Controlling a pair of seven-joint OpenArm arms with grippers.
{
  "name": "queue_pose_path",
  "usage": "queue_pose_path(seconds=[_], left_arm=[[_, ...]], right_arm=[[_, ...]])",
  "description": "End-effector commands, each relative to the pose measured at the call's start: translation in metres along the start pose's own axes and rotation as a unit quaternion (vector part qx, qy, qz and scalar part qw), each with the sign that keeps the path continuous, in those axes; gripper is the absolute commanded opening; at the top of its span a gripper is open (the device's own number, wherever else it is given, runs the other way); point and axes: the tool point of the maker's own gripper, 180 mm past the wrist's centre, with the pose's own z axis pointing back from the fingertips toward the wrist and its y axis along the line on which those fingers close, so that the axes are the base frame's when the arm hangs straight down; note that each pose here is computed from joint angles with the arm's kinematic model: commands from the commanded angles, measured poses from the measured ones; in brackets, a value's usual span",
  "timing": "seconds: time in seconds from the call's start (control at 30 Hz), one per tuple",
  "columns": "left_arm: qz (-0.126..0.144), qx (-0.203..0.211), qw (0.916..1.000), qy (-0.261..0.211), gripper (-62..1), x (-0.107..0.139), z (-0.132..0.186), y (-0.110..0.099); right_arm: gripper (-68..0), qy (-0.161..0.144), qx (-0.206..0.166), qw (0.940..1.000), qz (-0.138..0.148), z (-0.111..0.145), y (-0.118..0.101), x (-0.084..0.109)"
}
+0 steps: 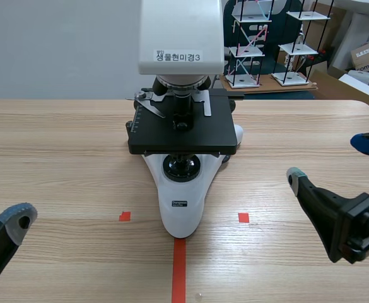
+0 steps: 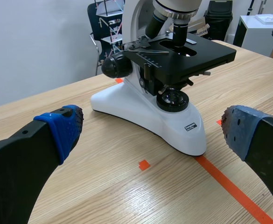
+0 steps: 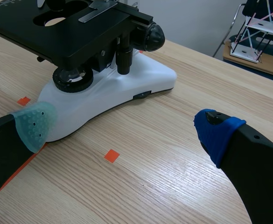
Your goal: Return to the home posture
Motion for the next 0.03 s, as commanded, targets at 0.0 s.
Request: queue_pose_path(seconds=[0.0], left_arm=[[0.002,0.0,0.9999,-0.015,1.4,0.0078,-0.0013,0.0001]], right_arm=[[-2.2,-0.016,0.005,0.9999,0.003,-0.0009,0.0007,0.0101]])
